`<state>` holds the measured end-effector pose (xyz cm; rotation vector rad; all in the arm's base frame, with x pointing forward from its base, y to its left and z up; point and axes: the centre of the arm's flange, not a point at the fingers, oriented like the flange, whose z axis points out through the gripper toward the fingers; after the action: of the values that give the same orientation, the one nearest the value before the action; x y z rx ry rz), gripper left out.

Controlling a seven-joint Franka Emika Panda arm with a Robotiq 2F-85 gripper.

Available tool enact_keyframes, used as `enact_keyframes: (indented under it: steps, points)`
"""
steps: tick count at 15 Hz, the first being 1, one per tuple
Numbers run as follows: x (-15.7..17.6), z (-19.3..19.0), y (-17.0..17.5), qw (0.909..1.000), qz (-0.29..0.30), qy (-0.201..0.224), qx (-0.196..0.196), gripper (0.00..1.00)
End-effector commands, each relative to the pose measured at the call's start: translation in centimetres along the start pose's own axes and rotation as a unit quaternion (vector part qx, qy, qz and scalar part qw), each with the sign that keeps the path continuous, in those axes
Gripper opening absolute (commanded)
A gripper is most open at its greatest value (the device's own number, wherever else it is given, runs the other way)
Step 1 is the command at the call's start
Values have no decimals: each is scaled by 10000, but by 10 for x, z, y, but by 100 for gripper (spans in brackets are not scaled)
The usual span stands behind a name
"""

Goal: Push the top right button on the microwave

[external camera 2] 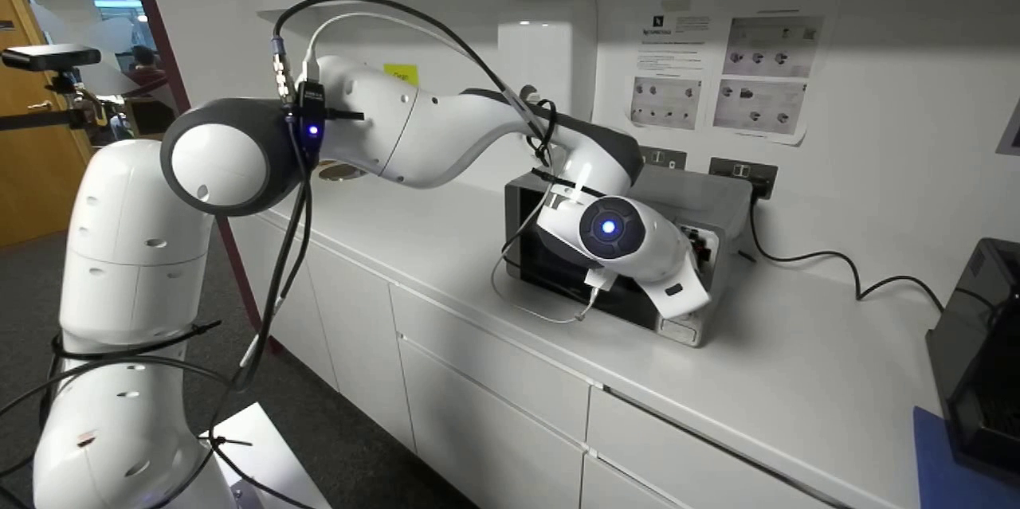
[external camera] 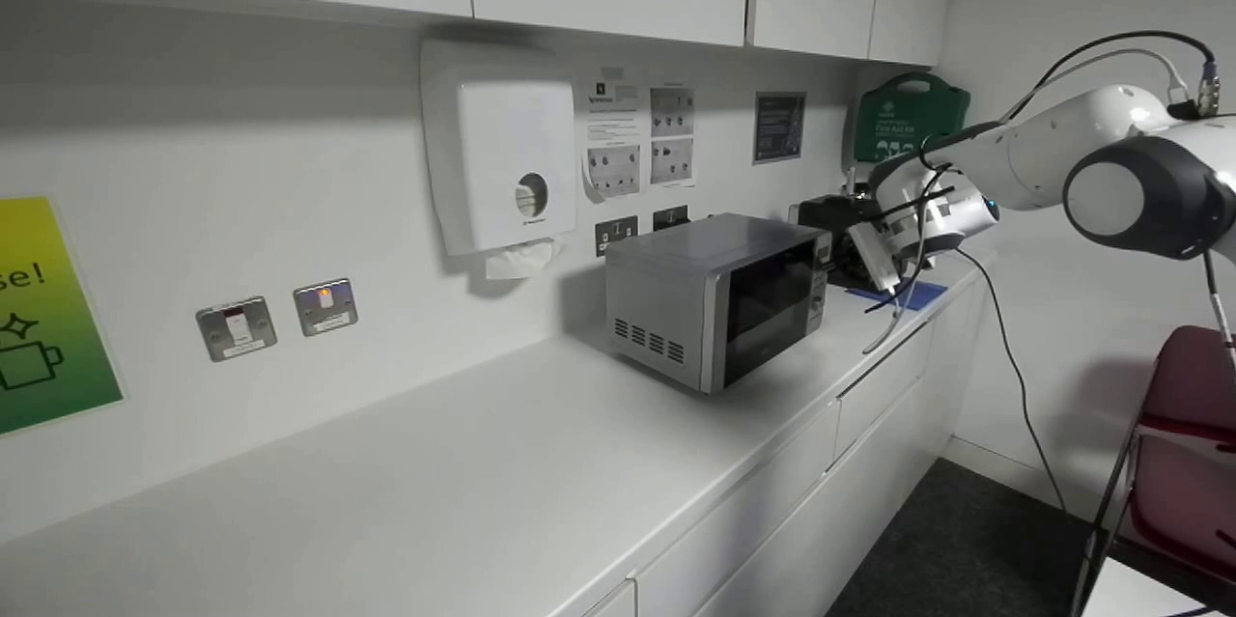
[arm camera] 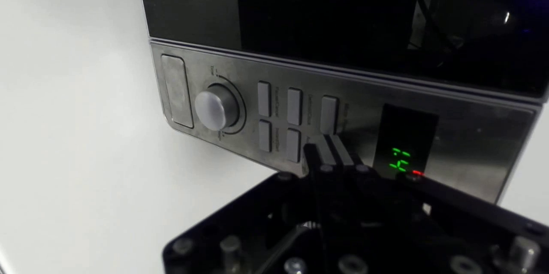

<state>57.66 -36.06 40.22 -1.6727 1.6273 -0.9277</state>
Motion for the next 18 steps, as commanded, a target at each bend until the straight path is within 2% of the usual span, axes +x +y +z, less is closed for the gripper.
enact_keyframes:
  steps: [1, 9, 12, 13, 15, 18]
  points:
    - [12, 13, -13, 9997, 157, 116, 120, 0]
    - [11, 12, -12, 9993, 346, 123, 88, 0]
    - [8, -5, -15, 9995, 293, 71, 113, 0]
    - [8, -18, -13, 9998, 155, 121, 12, 0]
    - [13, -43, -3, 9988, -41, 106, -469, 0]
    - [17, -80, 17, 9915, -317, 6, -1259, 0]
